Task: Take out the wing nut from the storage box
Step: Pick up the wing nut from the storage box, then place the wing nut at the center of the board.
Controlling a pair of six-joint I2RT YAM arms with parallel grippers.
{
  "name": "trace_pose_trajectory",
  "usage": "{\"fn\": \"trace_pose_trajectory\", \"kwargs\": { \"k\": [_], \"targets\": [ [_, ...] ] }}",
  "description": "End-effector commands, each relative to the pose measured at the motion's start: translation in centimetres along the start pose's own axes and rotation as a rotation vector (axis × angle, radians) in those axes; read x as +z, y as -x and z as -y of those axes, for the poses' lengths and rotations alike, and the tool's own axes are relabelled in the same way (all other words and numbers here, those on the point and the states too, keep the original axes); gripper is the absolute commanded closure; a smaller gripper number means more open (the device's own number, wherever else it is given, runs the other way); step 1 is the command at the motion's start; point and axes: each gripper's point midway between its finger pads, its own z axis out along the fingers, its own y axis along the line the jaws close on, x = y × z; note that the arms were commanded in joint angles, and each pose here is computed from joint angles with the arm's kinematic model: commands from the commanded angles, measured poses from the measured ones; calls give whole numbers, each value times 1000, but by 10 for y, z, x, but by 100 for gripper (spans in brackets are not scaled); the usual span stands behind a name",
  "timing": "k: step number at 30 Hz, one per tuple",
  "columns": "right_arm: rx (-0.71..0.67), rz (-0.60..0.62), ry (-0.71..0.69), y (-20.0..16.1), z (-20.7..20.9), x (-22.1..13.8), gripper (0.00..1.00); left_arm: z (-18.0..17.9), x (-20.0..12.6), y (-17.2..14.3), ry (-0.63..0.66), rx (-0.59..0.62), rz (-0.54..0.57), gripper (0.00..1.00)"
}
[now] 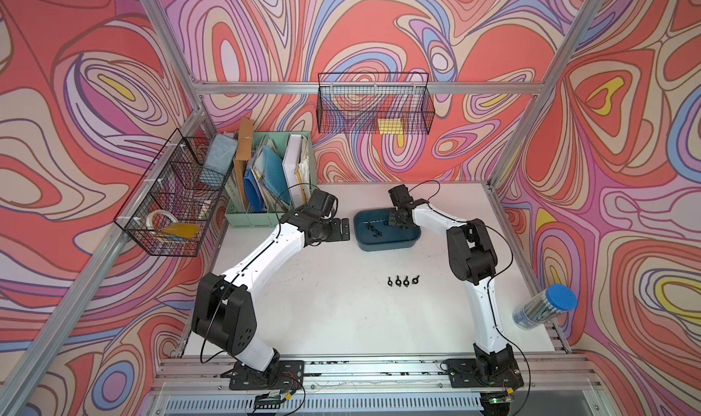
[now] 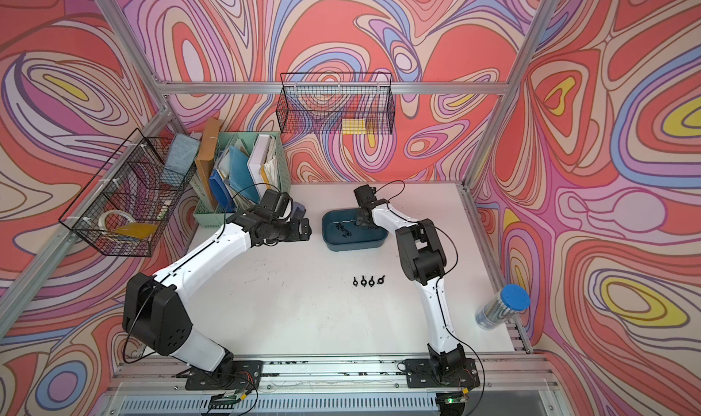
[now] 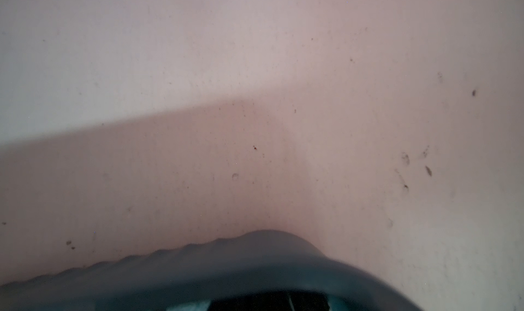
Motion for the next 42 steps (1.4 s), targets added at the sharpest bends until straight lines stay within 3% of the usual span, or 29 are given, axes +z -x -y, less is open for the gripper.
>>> {"fn": "trace_pose_trajectory", "kwargs": {
  "k": [1, 11, 21, 35, 42],
  "targets": [
    [7, 8, 24, 4, 2, -16, 98, -5, -11, -2, 6, -3, 9, 1],
    [25, 34, 88, 7, 2, -67, 98, -3, -18, -12, -27, -17, 12, 1],
    [0, 32, 112, -13, -7, -116, 97, -6, -27, -29, -52, -37, -3, 1],
    [-51, -13, 162, -99, -45, -191, 98, -13, -39, -45, -59, -44, 3, 1],
    [-45, -70, 173, -150, -55, -197, 98, -14, -44, -51, -69, -59, 2, 1]
  ]
}}
